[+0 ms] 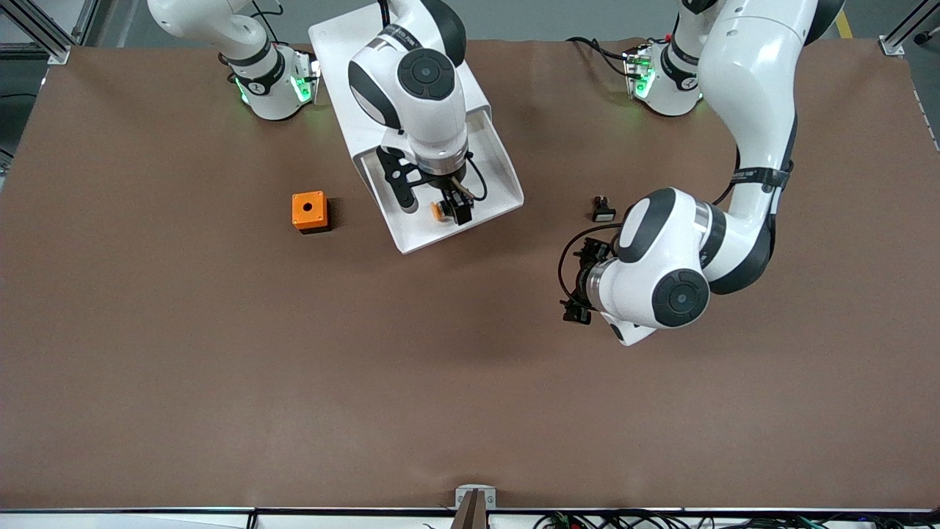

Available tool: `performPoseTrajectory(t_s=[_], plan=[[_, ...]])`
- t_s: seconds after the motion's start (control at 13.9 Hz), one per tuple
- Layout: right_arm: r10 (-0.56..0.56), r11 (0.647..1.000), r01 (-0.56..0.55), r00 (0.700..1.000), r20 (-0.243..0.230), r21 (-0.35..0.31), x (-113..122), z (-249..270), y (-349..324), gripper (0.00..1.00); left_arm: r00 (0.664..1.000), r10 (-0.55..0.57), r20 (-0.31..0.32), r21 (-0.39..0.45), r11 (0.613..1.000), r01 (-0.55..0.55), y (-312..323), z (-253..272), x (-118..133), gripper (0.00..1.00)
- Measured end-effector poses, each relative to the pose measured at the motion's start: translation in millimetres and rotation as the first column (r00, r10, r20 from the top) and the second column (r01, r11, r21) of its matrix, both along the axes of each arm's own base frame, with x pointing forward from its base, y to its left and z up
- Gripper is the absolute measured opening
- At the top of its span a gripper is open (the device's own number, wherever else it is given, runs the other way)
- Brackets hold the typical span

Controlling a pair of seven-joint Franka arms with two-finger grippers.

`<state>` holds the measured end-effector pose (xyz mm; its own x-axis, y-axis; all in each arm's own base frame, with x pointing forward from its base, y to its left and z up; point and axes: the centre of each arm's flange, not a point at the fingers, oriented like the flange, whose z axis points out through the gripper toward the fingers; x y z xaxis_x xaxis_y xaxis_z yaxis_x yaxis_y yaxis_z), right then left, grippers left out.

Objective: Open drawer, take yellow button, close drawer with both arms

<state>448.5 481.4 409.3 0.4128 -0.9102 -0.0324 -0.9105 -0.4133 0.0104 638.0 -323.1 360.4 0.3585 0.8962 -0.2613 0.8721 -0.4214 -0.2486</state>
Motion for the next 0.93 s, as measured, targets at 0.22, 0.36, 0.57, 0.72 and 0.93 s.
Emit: performPoseTrajectory(t_s=[0.22, 0.36, 0.57, 0.72, 0.93], plan=[[-0.002, 1.0, 0.002, 1.0, 0.004, 0.003, 1, 2, 0, 0.87, 0.961, -0.261, 0.096, -0.016, 0.964, 0.264, -12, 12, -4, 1.0], [0.002, 1.0, -0.002, 1.0, 0.003, 0.003, 0, 2, 2, 0.64, 0.927, -0.347, 0.146, -0.013, 0.936, 0.352, -33, 17, -12, 1.0], [0.009, 1.0, -0.009, 1.0, 0.001, 0.001, -4, -1, 6, 0.41, 0.877, -0.426, 0.223, 0.006, 0.9, 0.436, -82, 18, -33, 1.0], [0.009, 1.0, -0.009, 1.0, 0.004, 0.004, -3, 1, 6, 0.41, 0.852, -0.451, 0.264, 0.005, 0.884, 0.467, -108, 12, -47, 1.0], [0.017, 1.0, -0.018, 1.0, 0.023, 0.015, 11, 12, 0, 0.41, 0.828, -0.484, 0.282, 0.001, 0.864, 0.504, -136, 1, -68, 1.0]])
